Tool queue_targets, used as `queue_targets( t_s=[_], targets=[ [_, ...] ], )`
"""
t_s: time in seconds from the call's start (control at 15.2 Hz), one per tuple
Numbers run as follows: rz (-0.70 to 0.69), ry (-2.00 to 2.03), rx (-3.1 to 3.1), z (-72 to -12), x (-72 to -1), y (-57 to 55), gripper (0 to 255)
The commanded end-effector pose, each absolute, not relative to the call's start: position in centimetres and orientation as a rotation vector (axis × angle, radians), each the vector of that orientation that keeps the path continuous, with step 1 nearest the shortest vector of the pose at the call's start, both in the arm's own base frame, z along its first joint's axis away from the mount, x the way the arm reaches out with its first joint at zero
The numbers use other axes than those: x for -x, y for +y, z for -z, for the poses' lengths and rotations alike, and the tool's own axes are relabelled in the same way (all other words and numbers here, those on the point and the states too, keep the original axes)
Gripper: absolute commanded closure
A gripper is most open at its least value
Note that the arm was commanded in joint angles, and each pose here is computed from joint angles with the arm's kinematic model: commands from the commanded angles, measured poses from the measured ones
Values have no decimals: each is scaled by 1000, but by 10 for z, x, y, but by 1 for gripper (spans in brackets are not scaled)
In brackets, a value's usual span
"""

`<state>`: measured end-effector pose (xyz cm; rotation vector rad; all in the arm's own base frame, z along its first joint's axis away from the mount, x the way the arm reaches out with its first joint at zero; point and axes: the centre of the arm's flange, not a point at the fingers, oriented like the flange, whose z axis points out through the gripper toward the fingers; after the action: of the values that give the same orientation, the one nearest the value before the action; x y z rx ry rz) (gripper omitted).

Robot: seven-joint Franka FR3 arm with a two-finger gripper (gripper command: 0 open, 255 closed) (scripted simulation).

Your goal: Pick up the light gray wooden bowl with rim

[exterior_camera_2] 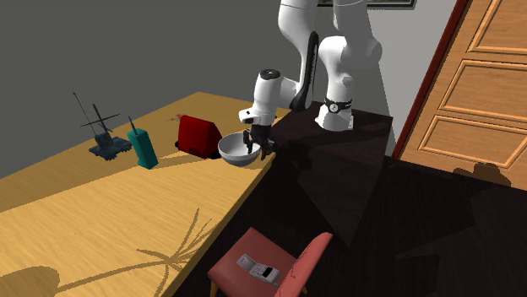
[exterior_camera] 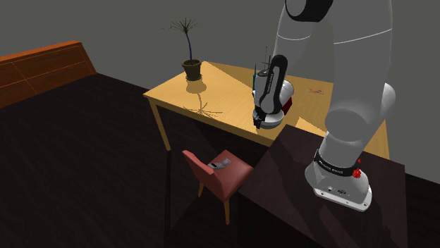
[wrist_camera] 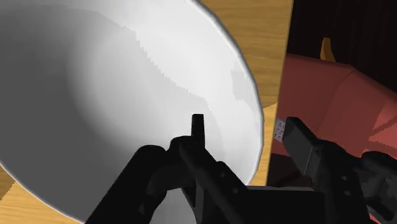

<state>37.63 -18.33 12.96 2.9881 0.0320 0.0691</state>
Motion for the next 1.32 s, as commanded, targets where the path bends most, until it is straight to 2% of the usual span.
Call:
queue_targets(
  t_s=[0.0,0.53,1.25],
  targets=[
    [-69,32,-2988,-129,-376,-183,255],
    [-69,32,-2988,-129,-376,-184,255],
    [-69,32,-2988,-187,-376,-184,255]
  ],
)
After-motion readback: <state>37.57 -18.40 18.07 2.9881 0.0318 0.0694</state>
